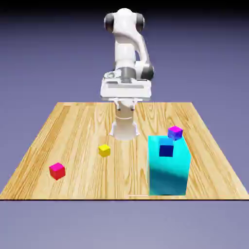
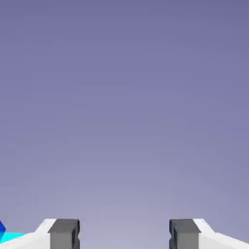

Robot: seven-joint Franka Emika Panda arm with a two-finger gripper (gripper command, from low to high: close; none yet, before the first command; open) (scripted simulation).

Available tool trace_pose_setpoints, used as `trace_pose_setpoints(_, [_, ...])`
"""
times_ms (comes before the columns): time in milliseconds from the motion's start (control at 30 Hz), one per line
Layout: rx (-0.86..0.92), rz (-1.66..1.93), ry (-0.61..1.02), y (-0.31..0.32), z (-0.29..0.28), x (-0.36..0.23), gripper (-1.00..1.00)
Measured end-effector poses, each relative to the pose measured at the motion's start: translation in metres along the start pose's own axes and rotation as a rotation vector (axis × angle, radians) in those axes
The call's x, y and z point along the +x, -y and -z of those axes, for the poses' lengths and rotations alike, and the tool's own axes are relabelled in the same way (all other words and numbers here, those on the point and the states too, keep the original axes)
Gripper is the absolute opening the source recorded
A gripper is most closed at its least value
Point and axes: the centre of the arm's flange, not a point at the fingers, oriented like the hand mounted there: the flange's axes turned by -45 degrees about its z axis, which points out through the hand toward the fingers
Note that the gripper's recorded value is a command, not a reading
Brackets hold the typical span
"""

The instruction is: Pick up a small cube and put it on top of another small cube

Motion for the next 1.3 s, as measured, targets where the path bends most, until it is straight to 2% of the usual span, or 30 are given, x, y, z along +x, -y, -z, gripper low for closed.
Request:
trace_pose_setpoints(67, [0.022, 0.002, 0.079, -0.014, -0.014, -0.006, 0.0])
trace_pose_setpoints(233, [0.125, -0.024, 0.154, -0.06, -0.012, 0.016, 0.0])
trace_pose_setpoints(500, [0.381, -0.027, 0.174, -0.127, -0.005, 0.04, 0.0])
trace_pose_setpoints(633, [0.511, 0.003, 0.258, -0.133, -0.041, 0.008, 0.0])
trace_pose_setpoints(933, [0.81, 0.024, 0.418, -0.123, -0.117, -0.107, 0.0])
trace_pose_setpoints(1100, [0.957, -0.001, 0.417, -0.118, -0.138, -0.167, 0.0])
trace_pose_setpoints(1300, [1.083, -0.046, 0.342, -0.113, -0.149, -0.231, 0.0])
